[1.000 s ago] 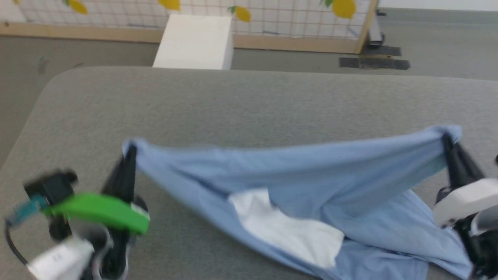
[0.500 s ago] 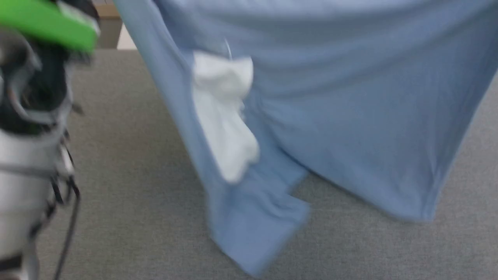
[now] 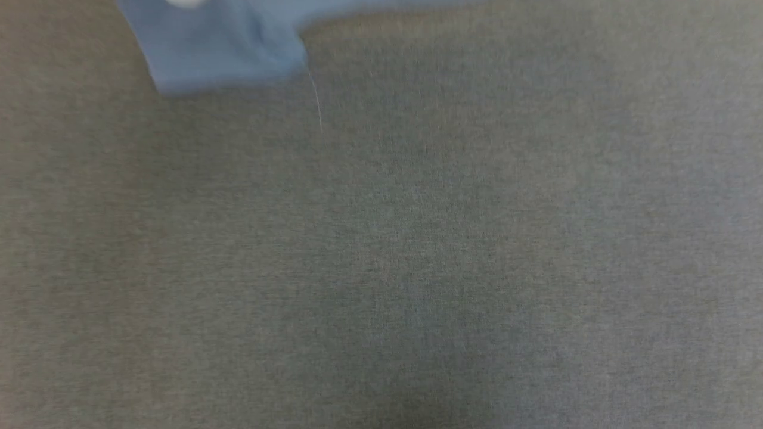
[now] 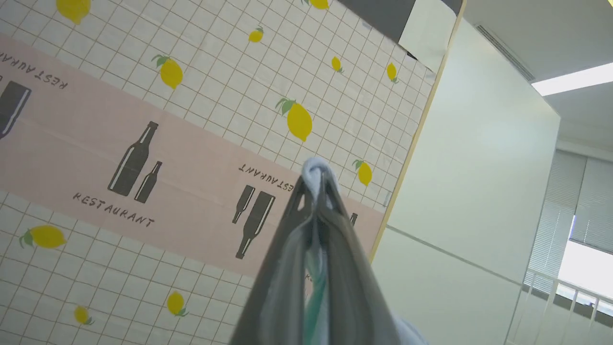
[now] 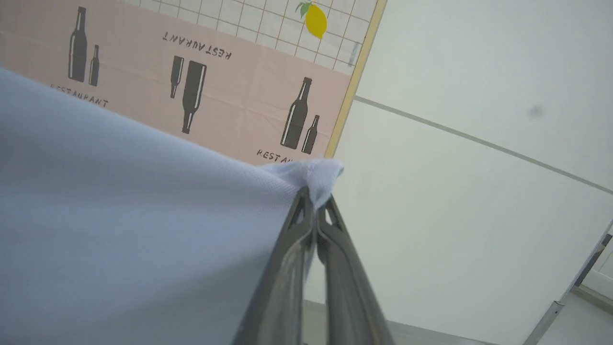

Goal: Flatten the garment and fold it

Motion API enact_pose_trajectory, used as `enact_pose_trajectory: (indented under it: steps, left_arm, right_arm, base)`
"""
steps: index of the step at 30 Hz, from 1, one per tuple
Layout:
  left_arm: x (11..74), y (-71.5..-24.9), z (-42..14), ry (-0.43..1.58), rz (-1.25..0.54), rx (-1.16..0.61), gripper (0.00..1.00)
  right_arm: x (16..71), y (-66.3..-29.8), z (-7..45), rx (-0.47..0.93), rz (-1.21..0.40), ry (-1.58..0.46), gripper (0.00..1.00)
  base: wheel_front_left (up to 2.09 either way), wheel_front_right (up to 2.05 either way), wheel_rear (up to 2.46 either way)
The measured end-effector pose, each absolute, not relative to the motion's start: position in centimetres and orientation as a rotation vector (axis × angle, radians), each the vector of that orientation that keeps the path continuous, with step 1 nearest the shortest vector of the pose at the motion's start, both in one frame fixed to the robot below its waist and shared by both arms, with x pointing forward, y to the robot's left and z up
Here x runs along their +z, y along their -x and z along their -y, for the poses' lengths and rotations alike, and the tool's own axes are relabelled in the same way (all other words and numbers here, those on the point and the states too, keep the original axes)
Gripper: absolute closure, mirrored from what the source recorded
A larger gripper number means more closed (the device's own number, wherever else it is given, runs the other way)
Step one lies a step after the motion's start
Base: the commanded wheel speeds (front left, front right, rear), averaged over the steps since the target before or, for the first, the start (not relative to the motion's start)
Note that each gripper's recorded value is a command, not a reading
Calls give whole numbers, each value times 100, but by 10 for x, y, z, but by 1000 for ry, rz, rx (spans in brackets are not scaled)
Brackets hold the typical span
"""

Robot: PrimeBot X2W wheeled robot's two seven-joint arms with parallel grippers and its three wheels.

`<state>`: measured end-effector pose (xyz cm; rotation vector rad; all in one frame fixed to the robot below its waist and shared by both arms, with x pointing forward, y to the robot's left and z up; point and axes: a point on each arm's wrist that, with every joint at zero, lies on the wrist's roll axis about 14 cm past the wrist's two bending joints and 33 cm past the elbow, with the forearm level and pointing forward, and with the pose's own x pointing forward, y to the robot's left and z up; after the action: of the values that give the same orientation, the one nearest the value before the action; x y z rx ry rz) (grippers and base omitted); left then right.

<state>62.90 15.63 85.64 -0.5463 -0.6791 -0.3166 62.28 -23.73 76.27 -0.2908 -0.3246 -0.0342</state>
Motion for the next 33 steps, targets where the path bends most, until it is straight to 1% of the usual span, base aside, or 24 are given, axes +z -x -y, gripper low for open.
enact_pose_trajectory:
  steps: [4,8,10,13,17,20,23,25,29,33]
  left_arm:
    - [845,-654,-157,562,716,-308,100]
    - [808,-677,-155,570,652,-314,100]
    - [778,-686,-153,546,579,-312,100]
    - [717,-691,-155,503,428,-295,100]
    - [639,-675,-161,470,240,-273,100]
    - [578,-643,-168,458,91,-244,100]
    - [525,-596,-173,427,-56,-230,100]
    - [497,-563,-172,411,-150,-236,100]
    - [452,-490,-168,439,-334,-226,100]
    - [428,-424,-159,477,-482,-232,100]
  right_arm:
    - [760,-643,243,-62,394,304,100]
    - [735,-658,243,-48,396,298,100]
    - [713,-662,240,-32,356,293,100]
    - [662,-659,234,11,242,265,100]
    - [596,-639,226,57,86,175,100]
    - [549,-608,225,70,-26,89,100]
    - [503,-567,228,61,-160,29,100]
    - [483,-541,226,63,-226,6,100]
    - [458,-493,217,89,-330,11,100]
    - [446,-454,216,98,-403,39,100]
  base:
    - [0,0,0]
    - [0,0,0]
    - [0,0,0]
    - [0,0,0]
    - [0,0,0]
    - [0,0,0]
    - [0,0,0]
    - [0,0,0]
    - [0,0,0]
    - [0,0,0]
